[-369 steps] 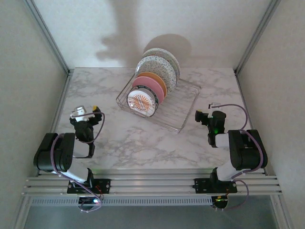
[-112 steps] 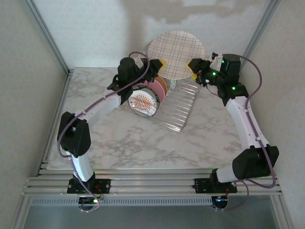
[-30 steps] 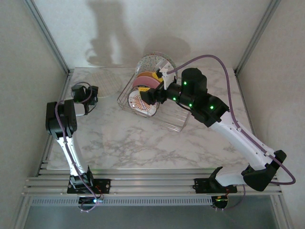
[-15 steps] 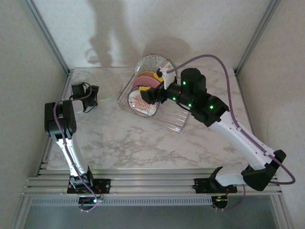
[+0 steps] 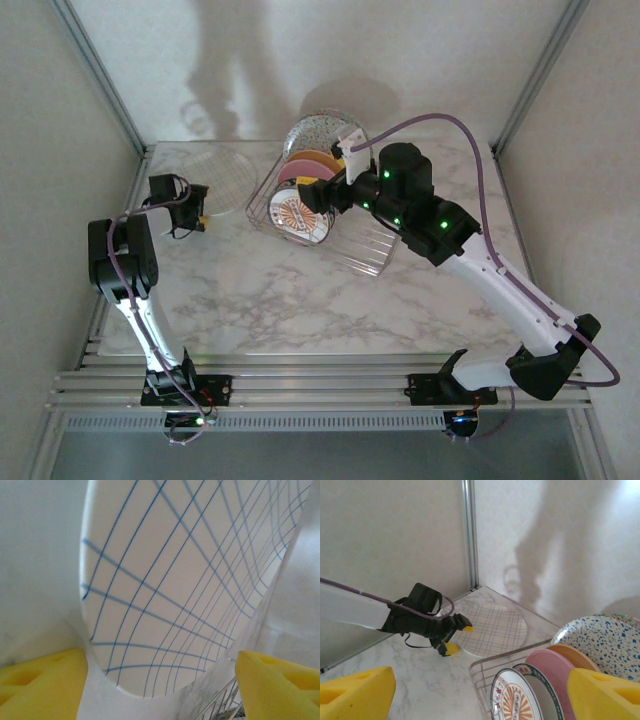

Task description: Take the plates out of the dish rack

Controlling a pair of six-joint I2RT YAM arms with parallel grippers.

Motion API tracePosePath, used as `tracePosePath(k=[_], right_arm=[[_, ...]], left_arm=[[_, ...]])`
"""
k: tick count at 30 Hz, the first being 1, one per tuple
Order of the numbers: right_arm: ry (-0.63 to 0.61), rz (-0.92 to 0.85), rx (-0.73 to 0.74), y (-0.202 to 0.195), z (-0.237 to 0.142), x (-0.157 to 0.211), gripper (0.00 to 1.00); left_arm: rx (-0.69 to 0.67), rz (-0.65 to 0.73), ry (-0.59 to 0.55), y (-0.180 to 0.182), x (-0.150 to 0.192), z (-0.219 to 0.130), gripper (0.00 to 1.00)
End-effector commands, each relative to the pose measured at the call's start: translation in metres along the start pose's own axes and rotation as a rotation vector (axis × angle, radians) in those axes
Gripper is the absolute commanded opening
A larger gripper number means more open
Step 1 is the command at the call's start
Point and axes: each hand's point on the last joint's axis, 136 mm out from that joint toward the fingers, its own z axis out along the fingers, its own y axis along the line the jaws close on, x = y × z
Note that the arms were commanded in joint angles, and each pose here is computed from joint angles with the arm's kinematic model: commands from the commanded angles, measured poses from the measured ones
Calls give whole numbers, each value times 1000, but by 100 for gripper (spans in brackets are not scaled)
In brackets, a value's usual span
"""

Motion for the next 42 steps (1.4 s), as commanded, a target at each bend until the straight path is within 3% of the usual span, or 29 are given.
tracePosePath(k=[1, 9, 16, 19, 23, 32, 42], right_arm=[[-50, -6, 80, -20, -20, -22, 89], [-51, 59, 296, -108, -39, -27, 88], [-17, 260, 427, -211, -34, 13, 87], [34, 262, 388, -240, -13, 45, 85], [78, 243, 233, -266, 10, 79, 80], [172, 239, -31, -292, 46, 136, 70], [184, 293, -123, -304, 80, 168, 60]], left_arm=[[-36, -4, 6, 3, 10, -16, 81], [-12, 1, -61, -9, 21, -55, 82], [156, 98, -181, -74, 61, -122, 82], [242, 186, -186, -103, 95, -149, 82], [357, 332, -146, -127, 141, -180, 82], [629, 690, 40, -149, 234, -260, 80], [736, 738, 107, -136, 264, -300, 78]])
